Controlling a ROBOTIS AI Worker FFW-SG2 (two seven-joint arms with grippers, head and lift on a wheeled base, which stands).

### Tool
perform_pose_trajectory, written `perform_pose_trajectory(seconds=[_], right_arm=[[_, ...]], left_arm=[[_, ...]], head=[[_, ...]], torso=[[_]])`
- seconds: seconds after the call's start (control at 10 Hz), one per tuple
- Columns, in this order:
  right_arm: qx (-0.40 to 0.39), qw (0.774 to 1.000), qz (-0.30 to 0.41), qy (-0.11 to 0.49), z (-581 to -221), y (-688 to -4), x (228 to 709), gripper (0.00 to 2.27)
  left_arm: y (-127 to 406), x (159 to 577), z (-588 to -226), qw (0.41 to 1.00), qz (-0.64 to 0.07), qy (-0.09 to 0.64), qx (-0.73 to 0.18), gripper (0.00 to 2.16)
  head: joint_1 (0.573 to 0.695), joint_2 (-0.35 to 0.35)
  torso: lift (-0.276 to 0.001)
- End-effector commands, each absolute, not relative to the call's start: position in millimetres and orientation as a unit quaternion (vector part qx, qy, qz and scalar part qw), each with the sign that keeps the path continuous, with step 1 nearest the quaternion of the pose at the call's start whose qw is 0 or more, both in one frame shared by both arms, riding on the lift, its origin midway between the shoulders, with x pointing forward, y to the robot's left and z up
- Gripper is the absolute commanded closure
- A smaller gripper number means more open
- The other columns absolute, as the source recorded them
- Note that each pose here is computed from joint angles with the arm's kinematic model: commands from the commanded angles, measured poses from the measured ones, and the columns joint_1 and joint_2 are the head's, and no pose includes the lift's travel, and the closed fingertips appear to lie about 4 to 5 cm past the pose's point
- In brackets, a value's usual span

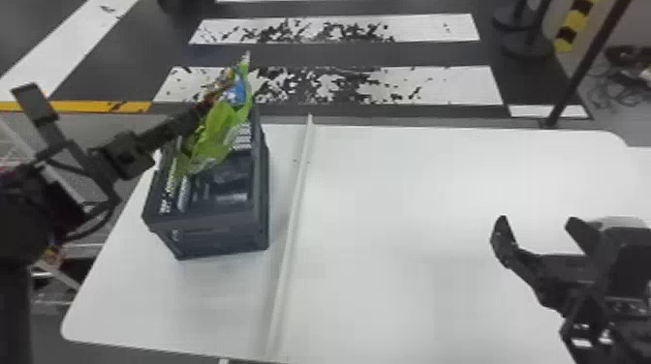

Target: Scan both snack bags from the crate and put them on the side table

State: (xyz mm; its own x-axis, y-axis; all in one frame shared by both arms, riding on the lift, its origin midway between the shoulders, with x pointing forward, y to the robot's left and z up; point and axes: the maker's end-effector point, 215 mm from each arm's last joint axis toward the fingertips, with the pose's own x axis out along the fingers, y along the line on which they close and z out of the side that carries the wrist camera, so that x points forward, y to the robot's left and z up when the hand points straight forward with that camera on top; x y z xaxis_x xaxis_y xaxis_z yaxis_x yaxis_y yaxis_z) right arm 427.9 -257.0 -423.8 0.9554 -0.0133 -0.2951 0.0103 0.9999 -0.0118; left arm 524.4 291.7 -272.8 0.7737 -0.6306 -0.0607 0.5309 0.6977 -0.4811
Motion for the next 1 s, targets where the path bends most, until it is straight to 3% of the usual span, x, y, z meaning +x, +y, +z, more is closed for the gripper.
perform_pose_trajectory(seconds=[0.0,0.2,0.5,0.8,0.9], right_arm=[[-0.007,0.989,-0.009,0.147,-421.2,-260.9,426.9,0.04],[-0.008,0.990,-0.019,0.138,-412.2,-268.0,427.4,0.04],[-0.006,0.994,-0.067,0.089,-375.2,-289.3,432.4,0.04],[-0.004,0.993,-0.088,0.076,-365.3,-299.9,432.7,0.04],[-0.003,0.993,-0.091,0.076,-364.7,-301.1,433.0,0.04]], left_arm=[[229.4,522.2,-255.4,0.902,-0.362,0.103,-0.211,2.13],[137.6,520.4,-268.6,0.882,-0.411,0.131,-0.189,2.13],[23.4,502.7,-317.9,0.867,-0.447,0.196,-0.102,2.13],[-54.2,468.1,-376.3,0.835,-0.484,0.252,-0.076,2.13],[-77.0,454.2,-397.0,0.827,-0.494,0.265,-0.045,2.13]], head=[[0.695,0.062],[0.695,-0.040],[0.695,-0.223],[0.695,-0.350],[0.695,-0.350]], torso=[[-0.087],[-0.087],[-0.087],[-0.087],[-0.087]])
